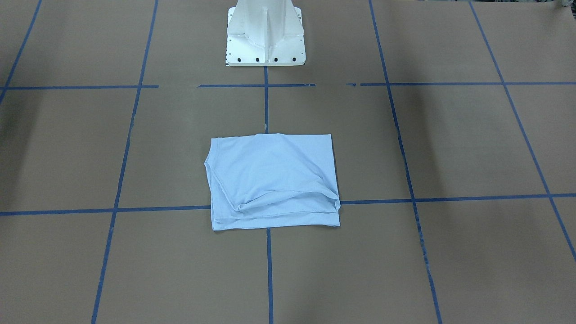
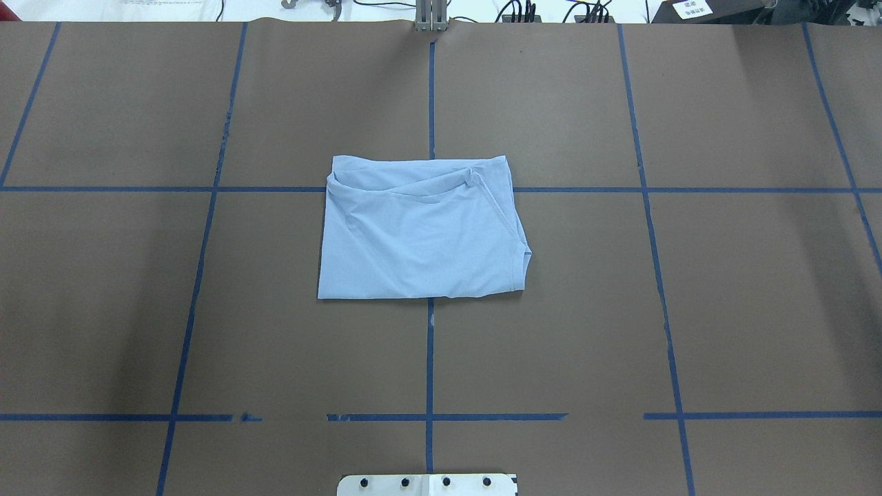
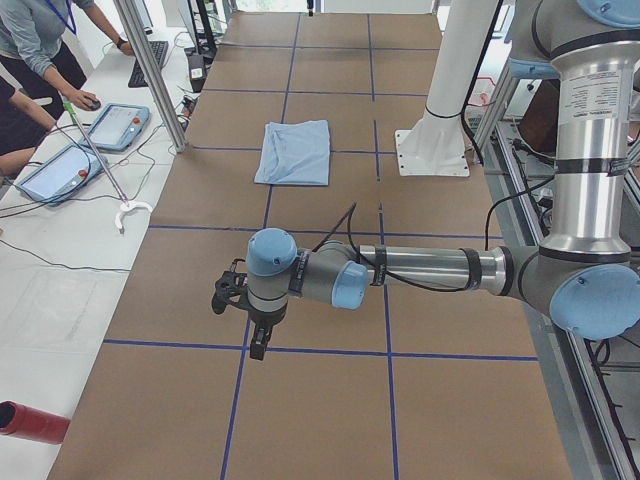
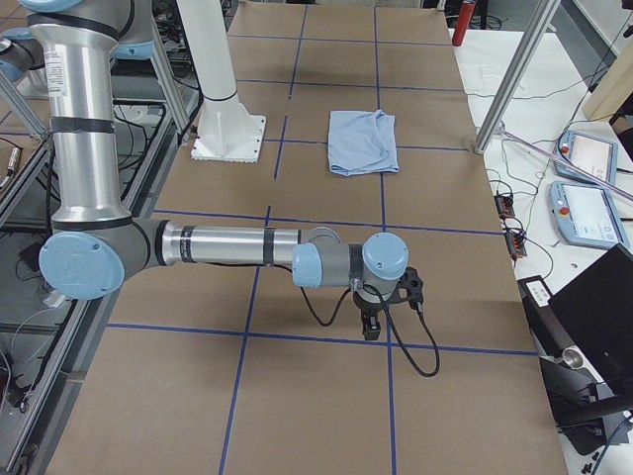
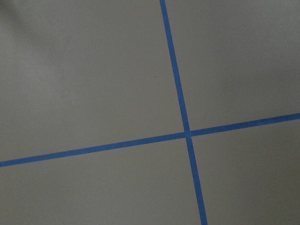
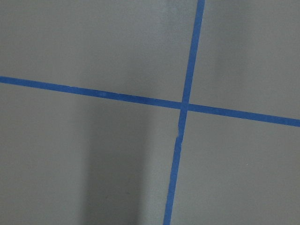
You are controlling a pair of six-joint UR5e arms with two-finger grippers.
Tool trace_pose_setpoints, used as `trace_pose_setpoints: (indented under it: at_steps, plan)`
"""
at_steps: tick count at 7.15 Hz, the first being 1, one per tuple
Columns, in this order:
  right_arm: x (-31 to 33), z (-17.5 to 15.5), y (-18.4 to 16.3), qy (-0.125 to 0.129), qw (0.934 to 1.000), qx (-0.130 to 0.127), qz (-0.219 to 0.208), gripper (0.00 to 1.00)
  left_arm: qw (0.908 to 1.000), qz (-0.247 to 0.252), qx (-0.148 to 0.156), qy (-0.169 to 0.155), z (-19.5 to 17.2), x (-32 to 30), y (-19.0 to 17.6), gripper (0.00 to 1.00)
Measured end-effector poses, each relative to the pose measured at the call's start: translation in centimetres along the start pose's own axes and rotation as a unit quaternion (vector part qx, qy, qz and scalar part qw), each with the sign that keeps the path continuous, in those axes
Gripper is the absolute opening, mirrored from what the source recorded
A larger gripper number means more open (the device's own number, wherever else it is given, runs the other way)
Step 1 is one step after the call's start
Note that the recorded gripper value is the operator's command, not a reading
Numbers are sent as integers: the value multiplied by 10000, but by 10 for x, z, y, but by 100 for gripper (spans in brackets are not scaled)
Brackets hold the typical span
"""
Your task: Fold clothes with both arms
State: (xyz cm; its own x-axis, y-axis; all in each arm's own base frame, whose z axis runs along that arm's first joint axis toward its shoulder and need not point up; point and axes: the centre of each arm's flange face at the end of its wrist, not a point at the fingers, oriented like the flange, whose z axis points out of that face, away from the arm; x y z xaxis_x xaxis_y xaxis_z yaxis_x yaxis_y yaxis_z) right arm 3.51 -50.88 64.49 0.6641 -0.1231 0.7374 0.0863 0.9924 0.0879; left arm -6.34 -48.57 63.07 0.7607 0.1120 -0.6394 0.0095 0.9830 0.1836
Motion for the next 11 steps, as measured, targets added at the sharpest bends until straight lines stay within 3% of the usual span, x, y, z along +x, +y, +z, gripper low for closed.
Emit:
trace_pose_setpoints:
  at_steps: [3,7,11]
  plan:
    - [-11,-15,-3,-21,9995,2,306,100,9994,-198,-276,103,-8,11,3,100]
    - [-8,-33,15,13,9987,183,481,100,9992,-235,-301,124,-7,13,0,100]
    - [-6,-31,17,1,9985,168,522,100,9941,-994,-325,301,-9,18,-1,100]
